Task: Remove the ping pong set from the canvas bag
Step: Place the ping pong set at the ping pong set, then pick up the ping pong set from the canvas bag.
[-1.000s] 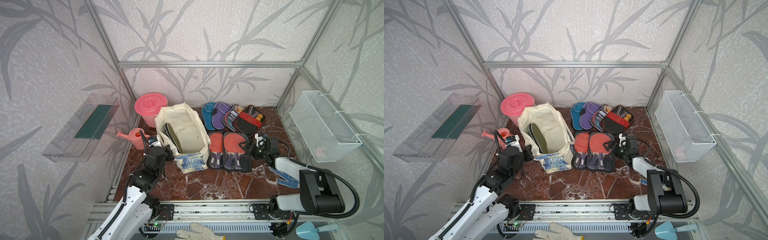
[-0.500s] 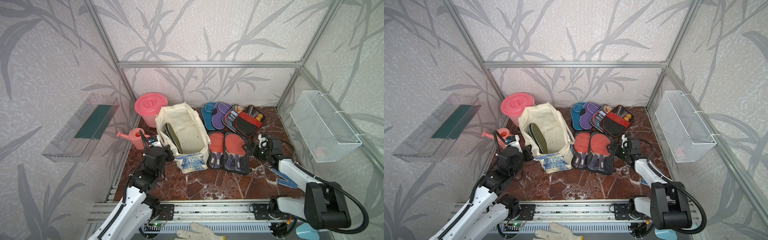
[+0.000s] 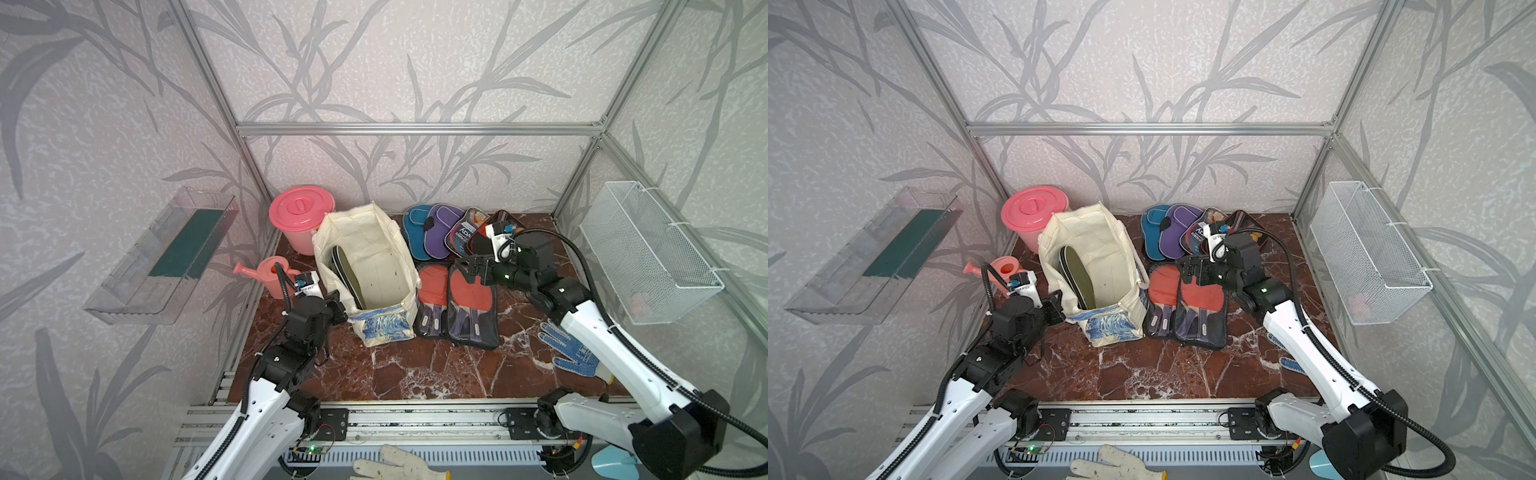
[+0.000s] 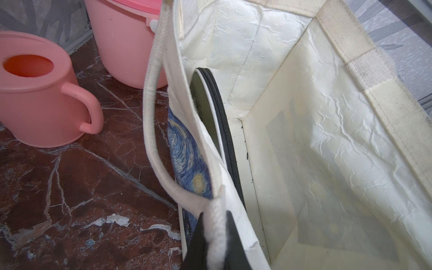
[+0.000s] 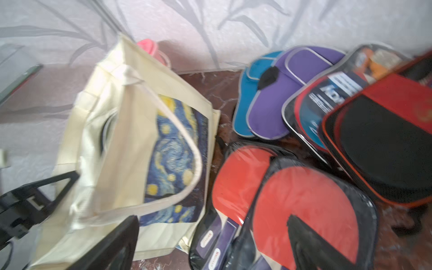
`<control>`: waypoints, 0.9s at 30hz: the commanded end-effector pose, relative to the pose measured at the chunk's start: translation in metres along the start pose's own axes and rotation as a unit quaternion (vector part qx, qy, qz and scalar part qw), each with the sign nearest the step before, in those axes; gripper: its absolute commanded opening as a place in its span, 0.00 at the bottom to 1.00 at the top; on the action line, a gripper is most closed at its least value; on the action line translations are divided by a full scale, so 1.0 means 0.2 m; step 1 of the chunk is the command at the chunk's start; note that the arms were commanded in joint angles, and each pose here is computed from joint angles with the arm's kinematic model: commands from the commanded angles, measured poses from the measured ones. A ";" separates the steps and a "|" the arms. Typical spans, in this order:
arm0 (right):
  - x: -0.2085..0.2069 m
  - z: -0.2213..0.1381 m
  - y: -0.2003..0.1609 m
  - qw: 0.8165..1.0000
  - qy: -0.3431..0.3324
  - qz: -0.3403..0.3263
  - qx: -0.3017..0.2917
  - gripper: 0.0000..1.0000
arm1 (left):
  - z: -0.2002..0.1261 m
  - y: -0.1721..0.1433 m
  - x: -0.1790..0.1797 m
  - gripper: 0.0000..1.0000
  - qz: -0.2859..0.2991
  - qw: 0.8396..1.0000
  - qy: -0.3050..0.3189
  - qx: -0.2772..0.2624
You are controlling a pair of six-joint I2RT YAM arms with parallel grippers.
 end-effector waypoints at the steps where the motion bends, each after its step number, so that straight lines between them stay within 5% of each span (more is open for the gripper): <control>1: 0.16 0.02 0.08 0.997 0.024 -0.071 0.012 0.98 | -0.01 0.00 0.00 0.00 0.001 1.000 -0.007 -0.001; 12: 0.63 0.31 0.22 0.977 0.125 -0.161 0.064 0.98 | -0.02 0.00 0.00 0.00 0.002 1.000 -0.010 -0.009; 27: 0.85 0.73 0.12 0.959 0.175 -0.169 0.143 0.97 | -0.02 0.01 -0.01 0.00 0.003 1.000 -0.020 -0.008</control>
Point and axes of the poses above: each gripper's point midway between its finger pads, its own z axis out along the fingers, its own x axis along the line the jaws close on, y = z × x, the point moved 10 cm from there along -z, back along the fingers, and after that the axes turned 2 degrees about -z, right-handed, at the moved point
